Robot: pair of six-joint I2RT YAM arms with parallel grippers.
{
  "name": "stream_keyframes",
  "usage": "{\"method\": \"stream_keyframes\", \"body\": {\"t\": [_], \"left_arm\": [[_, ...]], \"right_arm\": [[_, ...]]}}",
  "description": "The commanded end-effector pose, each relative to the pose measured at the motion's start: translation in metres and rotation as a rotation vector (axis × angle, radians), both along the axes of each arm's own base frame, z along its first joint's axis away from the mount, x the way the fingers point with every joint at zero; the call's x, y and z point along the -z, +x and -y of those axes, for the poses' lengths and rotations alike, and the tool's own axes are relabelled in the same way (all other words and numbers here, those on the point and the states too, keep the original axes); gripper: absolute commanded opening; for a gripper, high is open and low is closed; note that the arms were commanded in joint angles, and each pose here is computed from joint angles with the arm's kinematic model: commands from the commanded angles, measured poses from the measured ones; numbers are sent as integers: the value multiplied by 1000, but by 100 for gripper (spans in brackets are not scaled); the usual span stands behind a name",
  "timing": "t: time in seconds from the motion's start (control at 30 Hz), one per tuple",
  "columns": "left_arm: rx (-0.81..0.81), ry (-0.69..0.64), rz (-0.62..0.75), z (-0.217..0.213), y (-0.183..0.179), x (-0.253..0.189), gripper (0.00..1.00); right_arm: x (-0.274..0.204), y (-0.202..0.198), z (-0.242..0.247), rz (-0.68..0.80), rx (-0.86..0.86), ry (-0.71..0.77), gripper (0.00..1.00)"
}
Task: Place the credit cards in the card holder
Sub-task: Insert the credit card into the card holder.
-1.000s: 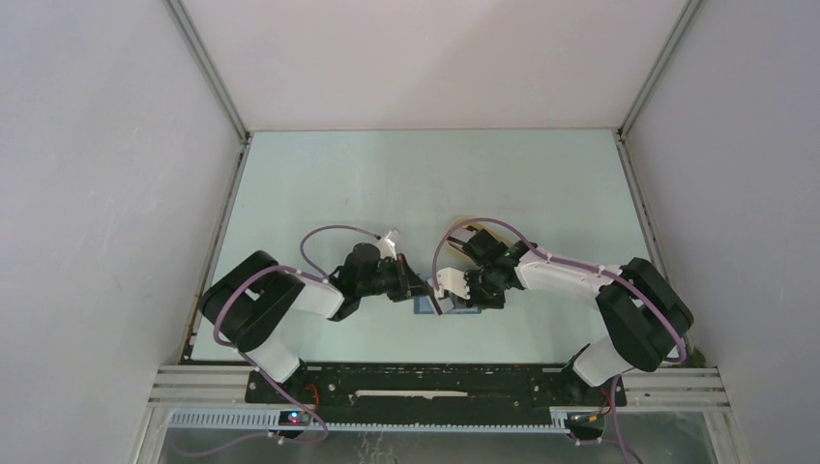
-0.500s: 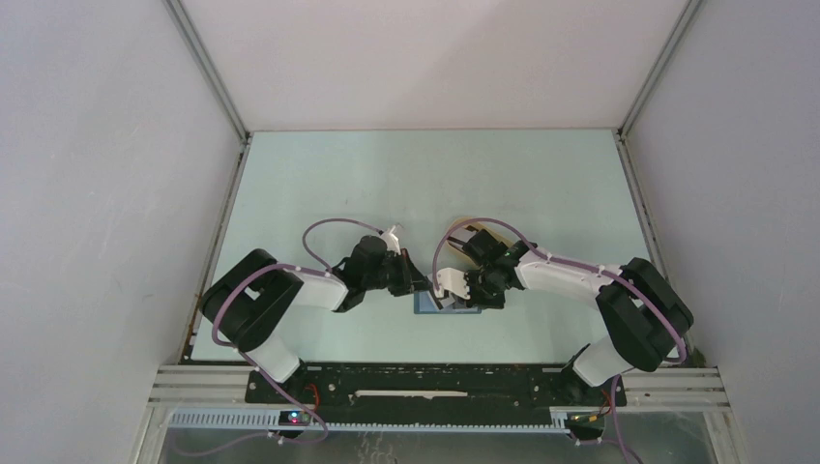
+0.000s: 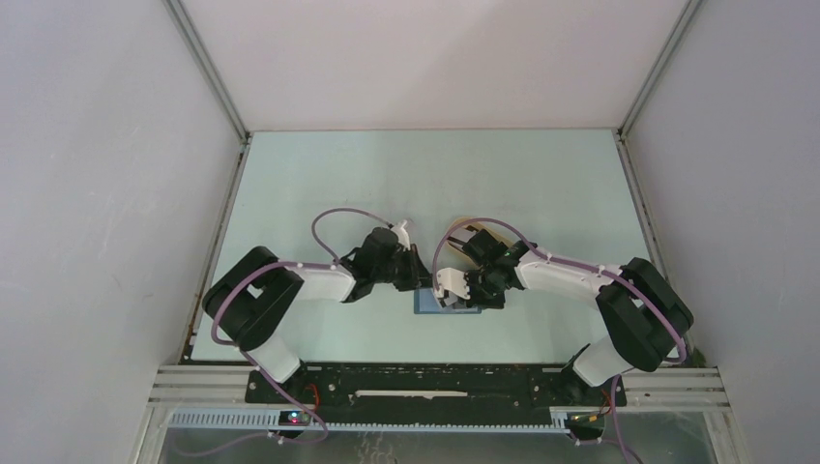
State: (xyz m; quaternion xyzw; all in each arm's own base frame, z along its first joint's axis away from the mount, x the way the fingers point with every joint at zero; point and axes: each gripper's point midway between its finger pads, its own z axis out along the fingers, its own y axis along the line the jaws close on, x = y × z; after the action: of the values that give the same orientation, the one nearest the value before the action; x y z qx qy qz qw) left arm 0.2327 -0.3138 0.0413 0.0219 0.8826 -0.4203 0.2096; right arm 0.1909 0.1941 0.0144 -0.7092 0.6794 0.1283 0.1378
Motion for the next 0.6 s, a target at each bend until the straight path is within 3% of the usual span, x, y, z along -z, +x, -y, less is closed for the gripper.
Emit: {"method": "stream_keyframes", "body": {"t": [0.0, 0.57], "left_arm": [[51, 53, 3, 5, 1, 7, 0], [138, 104, -109, 15, -7, 23, 4]], "right_arm": [[-7, 1, -6, -8, 2, 24, 10], [-7, -3, -10, -3, -19, 25, 10]]}}
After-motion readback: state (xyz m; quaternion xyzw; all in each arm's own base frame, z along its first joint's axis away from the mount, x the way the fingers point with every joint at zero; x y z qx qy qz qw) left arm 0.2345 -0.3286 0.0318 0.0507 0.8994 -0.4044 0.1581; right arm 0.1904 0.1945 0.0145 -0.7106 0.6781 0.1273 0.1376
